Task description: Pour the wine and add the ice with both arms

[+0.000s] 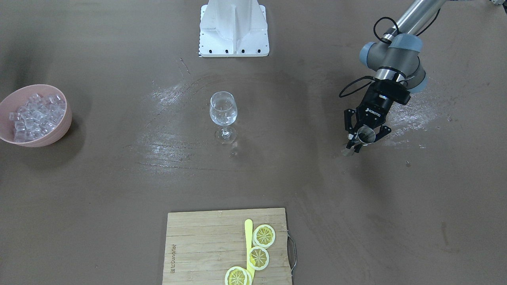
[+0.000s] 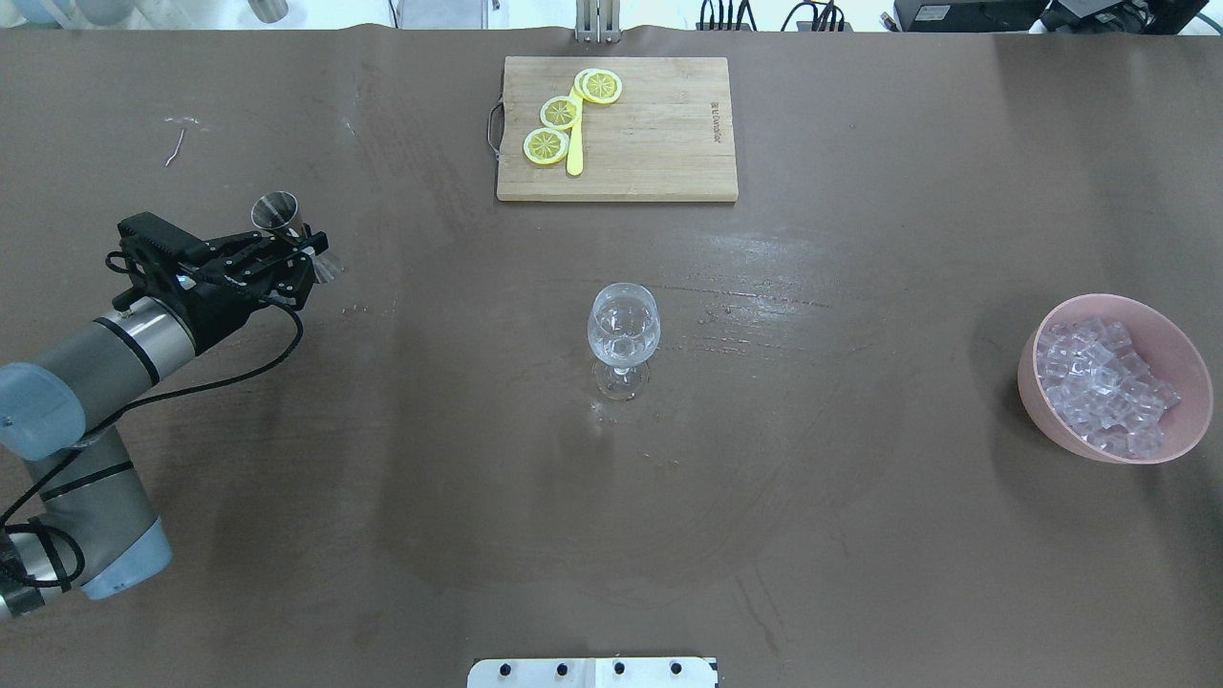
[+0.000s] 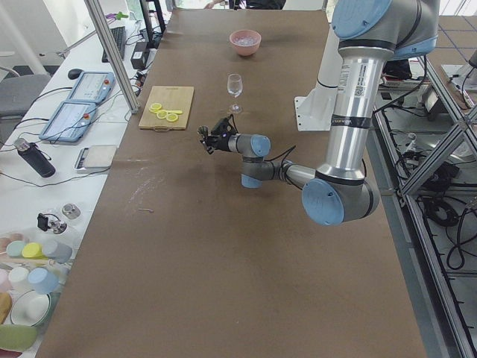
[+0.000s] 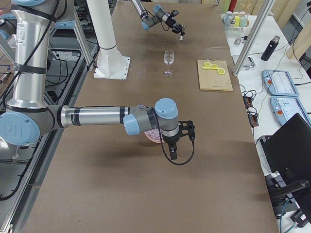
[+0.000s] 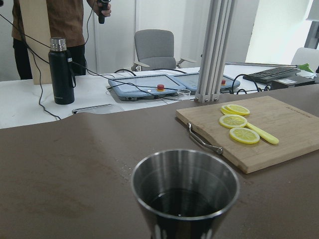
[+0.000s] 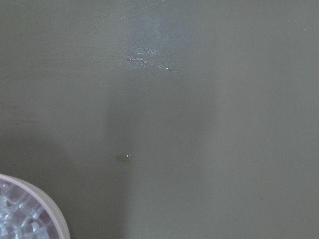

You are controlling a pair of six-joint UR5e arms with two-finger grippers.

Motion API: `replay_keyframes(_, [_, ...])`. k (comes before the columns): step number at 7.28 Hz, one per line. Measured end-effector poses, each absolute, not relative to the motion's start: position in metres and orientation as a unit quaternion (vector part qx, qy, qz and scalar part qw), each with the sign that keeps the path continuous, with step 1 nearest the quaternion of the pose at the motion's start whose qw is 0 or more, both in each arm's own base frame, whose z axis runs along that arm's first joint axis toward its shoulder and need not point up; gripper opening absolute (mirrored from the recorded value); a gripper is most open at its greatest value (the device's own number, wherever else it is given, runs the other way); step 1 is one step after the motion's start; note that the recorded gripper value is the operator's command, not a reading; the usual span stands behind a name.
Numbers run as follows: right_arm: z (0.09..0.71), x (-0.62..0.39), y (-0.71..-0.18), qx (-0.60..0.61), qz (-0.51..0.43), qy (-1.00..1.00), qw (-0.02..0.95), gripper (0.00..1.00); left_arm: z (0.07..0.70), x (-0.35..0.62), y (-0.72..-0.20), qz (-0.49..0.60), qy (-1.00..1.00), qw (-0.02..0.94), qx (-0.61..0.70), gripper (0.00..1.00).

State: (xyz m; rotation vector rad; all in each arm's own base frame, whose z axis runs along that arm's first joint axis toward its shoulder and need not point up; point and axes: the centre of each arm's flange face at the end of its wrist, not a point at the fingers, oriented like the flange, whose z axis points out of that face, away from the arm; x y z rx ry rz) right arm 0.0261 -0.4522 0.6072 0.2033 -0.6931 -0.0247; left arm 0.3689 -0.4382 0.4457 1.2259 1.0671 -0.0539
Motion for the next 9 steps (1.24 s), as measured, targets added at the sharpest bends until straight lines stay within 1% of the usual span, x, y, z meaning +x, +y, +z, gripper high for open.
replay_keyframes(2, [0.607, 0.026, -0.452, 0.099, -0.011, -0.339, 0.935, 1.0, 0.43, 0.379, -0.432, 0.029, 0.488, 0.678, 0.549, 0.0])
replay_keyframes(4, [0.607, 0.026, -0.452, 0.099, -0.01, -0.339, 0.935, 1.0, 0.406, 0.391, -0.428, 0.132, 0.462, 0.658, 0.58, 0.0])
replay_keyframes(6, [0.607, 0.026, -0.452, 0.097, -0.007, -0.34, 0.935, 1.0, 0.358, 0.394, -0.416, 0.235, 0.432, 0.647, 0.582, 0.0])
replay_keyframes(9, [0.607, 0.026, -0.452, 0.095, -0.001, -0.34, 0.935, 1.0, 0.278, 0.415, -0.412, 0.303, 0.428, 0.66, 0.538, 0.0])
